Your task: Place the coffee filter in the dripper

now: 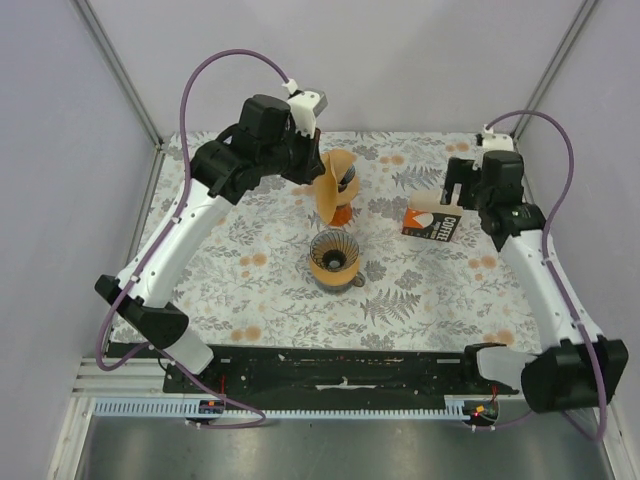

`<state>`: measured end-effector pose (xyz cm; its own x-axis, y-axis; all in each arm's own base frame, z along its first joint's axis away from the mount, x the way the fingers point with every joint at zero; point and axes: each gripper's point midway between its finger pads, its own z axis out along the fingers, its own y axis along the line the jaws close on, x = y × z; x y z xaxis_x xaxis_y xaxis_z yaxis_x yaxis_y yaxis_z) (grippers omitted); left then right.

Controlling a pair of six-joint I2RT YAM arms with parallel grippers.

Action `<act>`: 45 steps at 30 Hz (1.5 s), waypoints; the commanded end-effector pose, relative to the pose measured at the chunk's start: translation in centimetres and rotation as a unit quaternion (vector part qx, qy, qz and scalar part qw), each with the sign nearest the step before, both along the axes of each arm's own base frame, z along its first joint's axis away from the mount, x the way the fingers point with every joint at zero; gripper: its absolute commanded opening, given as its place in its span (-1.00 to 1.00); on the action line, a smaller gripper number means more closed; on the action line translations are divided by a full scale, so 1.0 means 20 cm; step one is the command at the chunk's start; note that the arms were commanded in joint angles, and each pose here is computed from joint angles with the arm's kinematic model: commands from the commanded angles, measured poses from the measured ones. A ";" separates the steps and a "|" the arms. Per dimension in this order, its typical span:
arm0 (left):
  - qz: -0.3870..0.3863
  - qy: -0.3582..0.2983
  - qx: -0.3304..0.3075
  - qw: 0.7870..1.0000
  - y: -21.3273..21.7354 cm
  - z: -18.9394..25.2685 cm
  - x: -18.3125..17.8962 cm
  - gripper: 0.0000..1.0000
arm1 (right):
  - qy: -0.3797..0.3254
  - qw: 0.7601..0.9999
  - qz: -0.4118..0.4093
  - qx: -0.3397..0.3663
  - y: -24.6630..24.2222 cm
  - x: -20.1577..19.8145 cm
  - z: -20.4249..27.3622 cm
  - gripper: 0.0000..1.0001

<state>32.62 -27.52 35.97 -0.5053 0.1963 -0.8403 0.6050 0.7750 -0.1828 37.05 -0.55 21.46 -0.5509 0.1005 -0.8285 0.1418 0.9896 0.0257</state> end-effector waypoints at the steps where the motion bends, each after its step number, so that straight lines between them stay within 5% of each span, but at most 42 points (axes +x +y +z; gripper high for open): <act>1: 0.020 0.015 -0.040 0.999 0.01 0.07 -0.01 -0.96 | -0.141 0.982 0.128 -0.006 0.37 -0.09 0.49 0.96; 6: 0.024 0.019 -0.042 0.999 0.01 0.05 0.00 -0.96 | -0.243 0.918 0.306 0.067 0.95 -0.32 0.74 0.91; 12: 0.022 0.021 -0.037 0.999 0.01 0.02 0.00 -0.96 | -0.277 0.864 0.400 0.127 1.37 -0.50 0.89 0.59; 24: 0.017 0.014 -0.030 0.999 0.03 0.02 -0.02 -0.96 | -0.217 0.922 0.315 0.049 1.50 -0.24 0.66 0.32; 27: 0.014 0.013 -0.027 0.999 0.03 0.01 -0.02 -0.96 | -0.210 0.927 0.307 0.042 1.50 -0.20 0.63 -0.04; 29: 0.009 0.014 -0.028 0.999 0.03 0.00 -0.03 -0.96 | -0.203 0.928 0.308 0.042 1.51 -0.18 0.60 -0.41; 30: 0.004 0.016 -0.027 0.999 0.02 0.00 -0.04 -0.96 | -0.195 0.929 0.312 0.046 1.52 -0.16 0.57 -0.78; 32: 0.003 0.016 -0.022 1.000 0.03 -0.02 -0.03 -0.96 | -0.182 0.933 0.307 0.052 1.50 -0.14 0.54 -0.99; 45: -0.038 0.010 0.063 0.997 0.11 -0.15 -0.07 -0.96 | -0.030 0.927 0.373 0.041 1.35 -0.36 0.47 -1.00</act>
